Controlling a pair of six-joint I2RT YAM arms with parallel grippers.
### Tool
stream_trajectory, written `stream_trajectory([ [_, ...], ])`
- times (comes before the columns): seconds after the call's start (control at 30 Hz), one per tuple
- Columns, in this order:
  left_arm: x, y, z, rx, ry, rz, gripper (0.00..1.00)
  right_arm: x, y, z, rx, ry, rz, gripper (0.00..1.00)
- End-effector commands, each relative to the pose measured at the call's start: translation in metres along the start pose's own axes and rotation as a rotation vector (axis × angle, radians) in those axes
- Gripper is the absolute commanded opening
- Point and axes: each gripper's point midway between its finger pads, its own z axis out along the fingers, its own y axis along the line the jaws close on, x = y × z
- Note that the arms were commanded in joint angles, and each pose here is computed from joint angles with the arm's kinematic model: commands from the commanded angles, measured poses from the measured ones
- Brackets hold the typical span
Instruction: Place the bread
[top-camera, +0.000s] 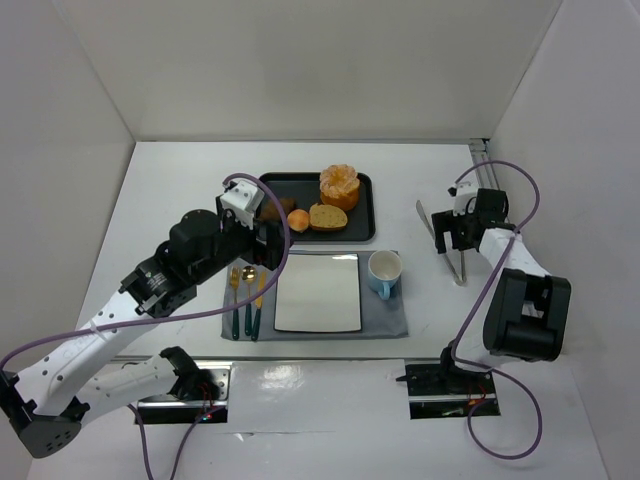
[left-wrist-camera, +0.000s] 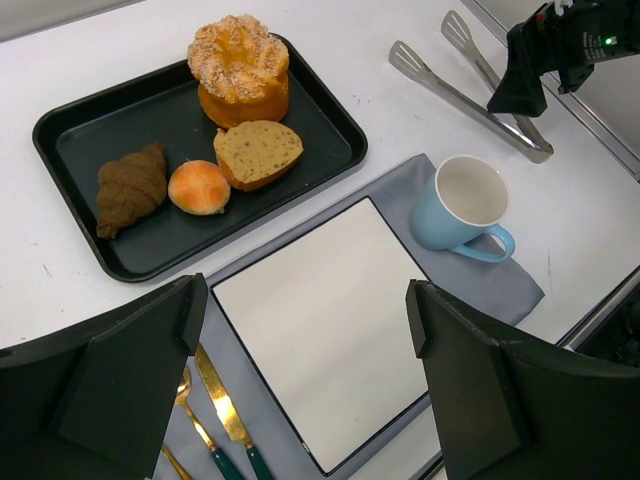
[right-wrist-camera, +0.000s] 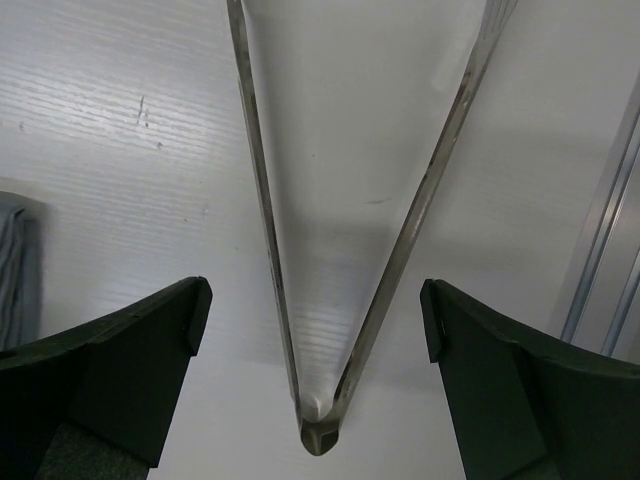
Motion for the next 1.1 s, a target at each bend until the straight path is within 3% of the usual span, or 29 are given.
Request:
stream_trajectory([
  [0.0, -0.017, -0.008, -0.005, 0.032, -0.071, -0.027, 1.0, -0.01, -0.011, 0.005, 0.053, -0.006, -0.04, 1.0],
  [0.83, -0.019, -0.008, -0.007, 0.034, -0.08, -0.027, 1.0, 0.027, -0.005, 0.038, 0.034, 0.141, -0.024, 0.99],
  [1.07, -0.019, -0.008, -0.007, 0.034, -0.08, -0.027, 1.0, 0.026, -0.007, 0.044, 0.028, 0.157, -0.021, 0.94],
])
